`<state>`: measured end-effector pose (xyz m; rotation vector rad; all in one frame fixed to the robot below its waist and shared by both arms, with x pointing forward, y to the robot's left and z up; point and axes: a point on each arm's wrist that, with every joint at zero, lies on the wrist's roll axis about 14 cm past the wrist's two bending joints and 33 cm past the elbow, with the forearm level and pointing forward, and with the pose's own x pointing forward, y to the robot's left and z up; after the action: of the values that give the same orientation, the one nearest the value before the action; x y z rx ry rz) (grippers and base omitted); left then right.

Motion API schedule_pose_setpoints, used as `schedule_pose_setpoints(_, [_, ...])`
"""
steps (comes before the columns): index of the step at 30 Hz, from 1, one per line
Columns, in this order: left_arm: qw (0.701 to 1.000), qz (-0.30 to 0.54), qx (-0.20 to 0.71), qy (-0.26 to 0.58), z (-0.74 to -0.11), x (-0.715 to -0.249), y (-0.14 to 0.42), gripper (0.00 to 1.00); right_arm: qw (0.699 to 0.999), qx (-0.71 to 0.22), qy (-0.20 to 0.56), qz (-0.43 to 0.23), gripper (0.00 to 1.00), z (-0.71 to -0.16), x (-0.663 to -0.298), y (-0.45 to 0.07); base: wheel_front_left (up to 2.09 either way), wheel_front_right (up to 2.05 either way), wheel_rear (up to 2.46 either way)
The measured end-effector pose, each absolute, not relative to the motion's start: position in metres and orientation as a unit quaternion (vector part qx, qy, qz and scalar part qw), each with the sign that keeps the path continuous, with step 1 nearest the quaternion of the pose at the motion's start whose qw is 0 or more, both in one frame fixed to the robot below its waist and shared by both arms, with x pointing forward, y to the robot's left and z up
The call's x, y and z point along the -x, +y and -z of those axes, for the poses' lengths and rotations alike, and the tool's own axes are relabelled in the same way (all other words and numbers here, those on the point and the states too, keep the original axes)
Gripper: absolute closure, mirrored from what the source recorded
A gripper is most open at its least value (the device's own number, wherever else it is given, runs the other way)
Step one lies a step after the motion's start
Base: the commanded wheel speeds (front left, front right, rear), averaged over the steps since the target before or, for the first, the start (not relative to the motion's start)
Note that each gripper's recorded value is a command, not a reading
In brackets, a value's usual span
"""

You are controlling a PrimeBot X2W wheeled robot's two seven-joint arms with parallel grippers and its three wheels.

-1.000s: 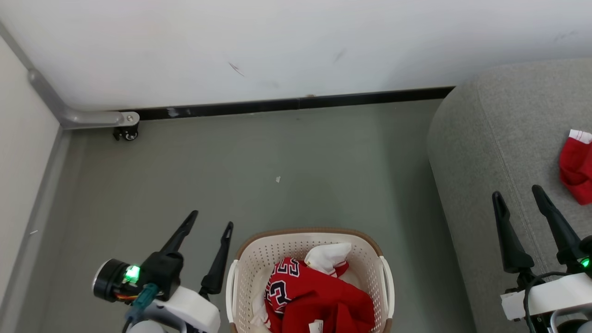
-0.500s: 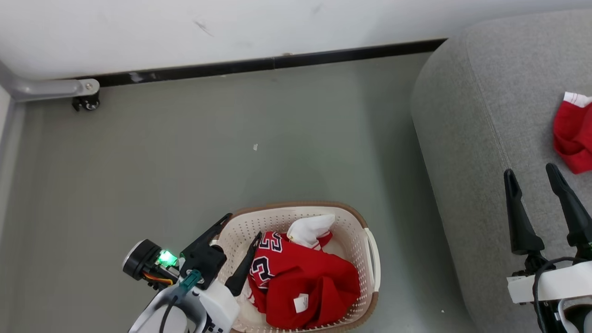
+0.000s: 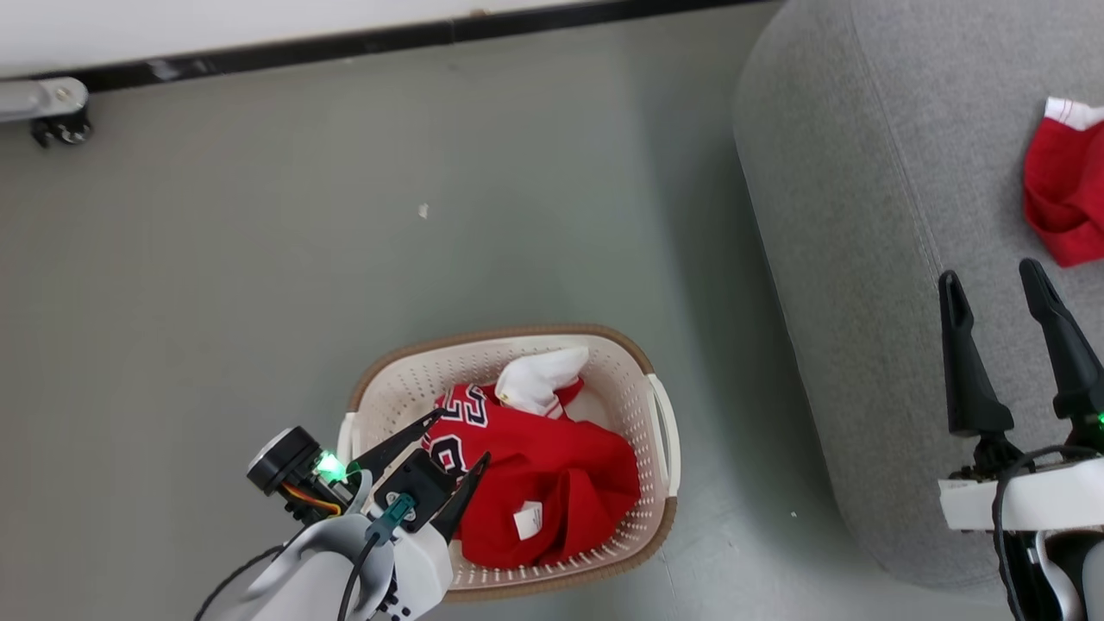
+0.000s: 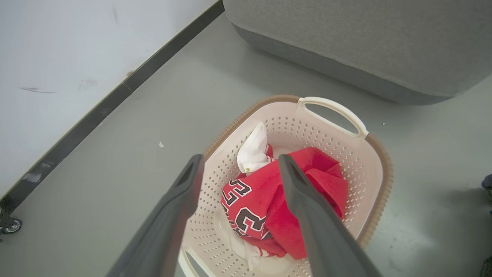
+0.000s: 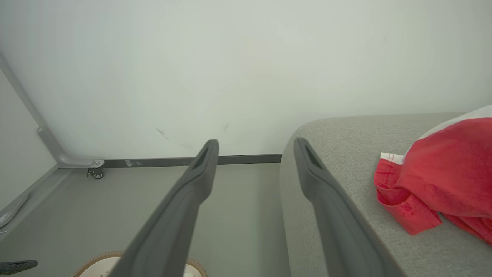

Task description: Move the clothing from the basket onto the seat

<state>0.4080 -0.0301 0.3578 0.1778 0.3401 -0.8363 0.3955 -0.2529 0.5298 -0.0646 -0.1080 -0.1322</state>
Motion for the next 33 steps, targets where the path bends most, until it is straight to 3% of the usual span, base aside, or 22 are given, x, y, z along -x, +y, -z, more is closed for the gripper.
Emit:
schedule_pose_setpoints(21, [0.807,0.518,-0.192,0.208,-0.268,-0.399,-0.057,0.0,0.995,0.039,-0.044,0.083,0.0,-0.506,-0.426,-0.265,0.0,0.0,0.0])
schedule_pose_setpoints(33, [0.777,0.555,-0.217,0.202,-0.232,-0.401,-0.074,0.0,0.994,0.047,-0.019,0.1,0.0,-0.483,-0.432,-0.277,0.0,0.0,0.0])
